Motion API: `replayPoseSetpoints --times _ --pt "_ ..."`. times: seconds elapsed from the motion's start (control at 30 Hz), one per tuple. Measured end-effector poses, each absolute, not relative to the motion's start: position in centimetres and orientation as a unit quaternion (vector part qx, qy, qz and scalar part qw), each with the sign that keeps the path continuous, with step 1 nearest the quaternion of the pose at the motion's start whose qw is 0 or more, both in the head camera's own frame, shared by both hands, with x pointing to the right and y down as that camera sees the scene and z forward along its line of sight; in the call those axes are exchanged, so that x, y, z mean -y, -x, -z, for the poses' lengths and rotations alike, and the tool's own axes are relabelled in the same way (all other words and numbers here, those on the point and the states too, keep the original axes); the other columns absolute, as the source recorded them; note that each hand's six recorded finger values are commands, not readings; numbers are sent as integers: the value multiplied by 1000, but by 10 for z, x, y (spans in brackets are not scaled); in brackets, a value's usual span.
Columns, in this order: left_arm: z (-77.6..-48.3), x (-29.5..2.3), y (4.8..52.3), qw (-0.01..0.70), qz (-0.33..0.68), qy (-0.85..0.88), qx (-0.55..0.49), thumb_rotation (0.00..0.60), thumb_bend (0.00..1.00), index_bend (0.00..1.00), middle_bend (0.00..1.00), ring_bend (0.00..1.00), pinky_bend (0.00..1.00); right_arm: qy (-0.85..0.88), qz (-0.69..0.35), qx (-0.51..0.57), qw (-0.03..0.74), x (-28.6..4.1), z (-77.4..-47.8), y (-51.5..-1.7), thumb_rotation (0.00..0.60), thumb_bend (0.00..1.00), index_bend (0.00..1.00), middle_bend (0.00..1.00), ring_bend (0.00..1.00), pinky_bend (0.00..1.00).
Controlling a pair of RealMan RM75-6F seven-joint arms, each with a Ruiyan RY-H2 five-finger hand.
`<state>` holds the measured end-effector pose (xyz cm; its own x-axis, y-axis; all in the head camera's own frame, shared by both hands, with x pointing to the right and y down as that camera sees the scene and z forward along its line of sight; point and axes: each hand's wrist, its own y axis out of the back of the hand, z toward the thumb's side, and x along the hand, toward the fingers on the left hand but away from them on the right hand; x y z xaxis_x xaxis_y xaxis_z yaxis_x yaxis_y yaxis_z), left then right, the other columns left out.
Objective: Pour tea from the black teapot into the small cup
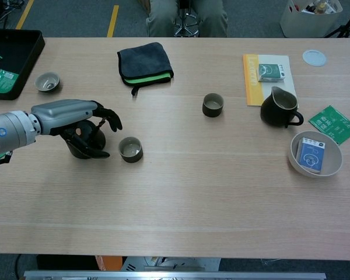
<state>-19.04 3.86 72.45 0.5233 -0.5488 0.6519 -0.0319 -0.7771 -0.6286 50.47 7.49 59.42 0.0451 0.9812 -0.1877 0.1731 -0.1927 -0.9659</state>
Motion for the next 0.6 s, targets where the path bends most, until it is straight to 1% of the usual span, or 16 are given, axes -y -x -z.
replayPoseSetpoints --times 0.6 --pt "-741 -23 213 303 489 795 -193 386 163 241 279 152 45 594 -491 485 412 -74 -593 -503 600 49 241 189 0 0"
